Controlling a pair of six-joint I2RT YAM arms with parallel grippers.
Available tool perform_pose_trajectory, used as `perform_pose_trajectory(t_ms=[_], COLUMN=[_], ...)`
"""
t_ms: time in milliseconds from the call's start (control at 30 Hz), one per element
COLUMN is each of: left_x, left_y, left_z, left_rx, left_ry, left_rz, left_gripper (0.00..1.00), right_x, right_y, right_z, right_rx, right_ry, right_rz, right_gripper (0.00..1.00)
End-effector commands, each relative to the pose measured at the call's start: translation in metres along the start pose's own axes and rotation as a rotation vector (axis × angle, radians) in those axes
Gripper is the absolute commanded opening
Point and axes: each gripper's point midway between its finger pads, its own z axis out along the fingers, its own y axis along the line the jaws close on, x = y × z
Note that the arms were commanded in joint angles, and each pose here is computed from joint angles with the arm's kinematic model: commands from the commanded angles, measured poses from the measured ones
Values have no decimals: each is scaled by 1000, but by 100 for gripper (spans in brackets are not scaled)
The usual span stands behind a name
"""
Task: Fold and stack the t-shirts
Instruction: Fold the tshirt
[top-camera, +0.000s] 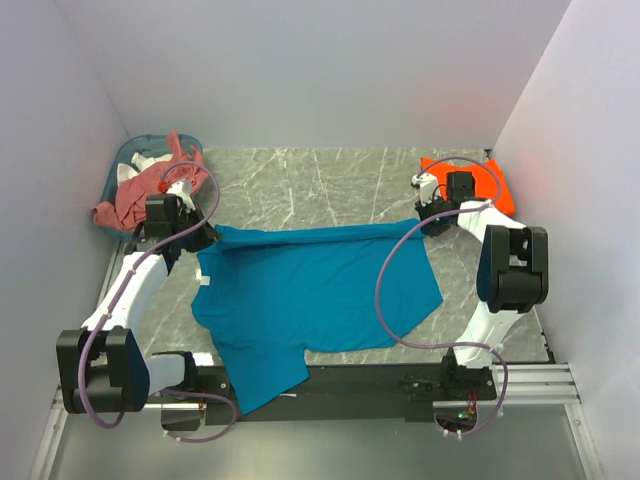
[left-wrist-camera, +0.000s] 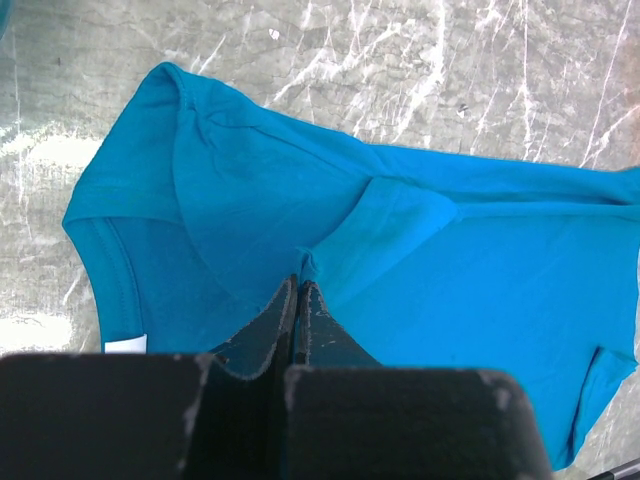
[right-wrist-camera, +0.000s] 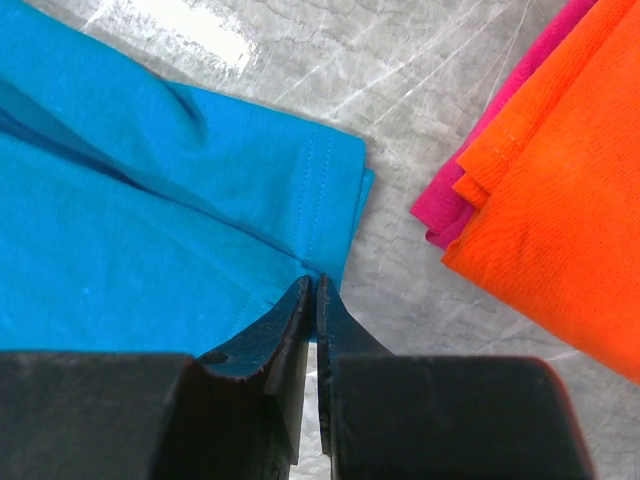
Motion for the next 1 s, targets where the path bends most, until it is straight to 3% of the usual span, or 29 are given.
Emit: perform_pose_trajectory(t_ms=[0, 400, 967], left_x=[-2, 0, 3], left_y=[-7, -7, -7], left_z=[-6, -5, -10], left_rx=[36, 37, 36], left_ry=[-19, -14, -11], left_rz=[26, 30, 33], left_gripper=[0, 0, 0], right_x=[-12, -9, 2], right_y=[-5, -2, 5], right_z=[-18, -20, -22], right_rx=[36, 32, 30], right_ry=[-45, -41, -34], right_rz=[-30, -27, -30], right_gripper=[12, 19, 19])
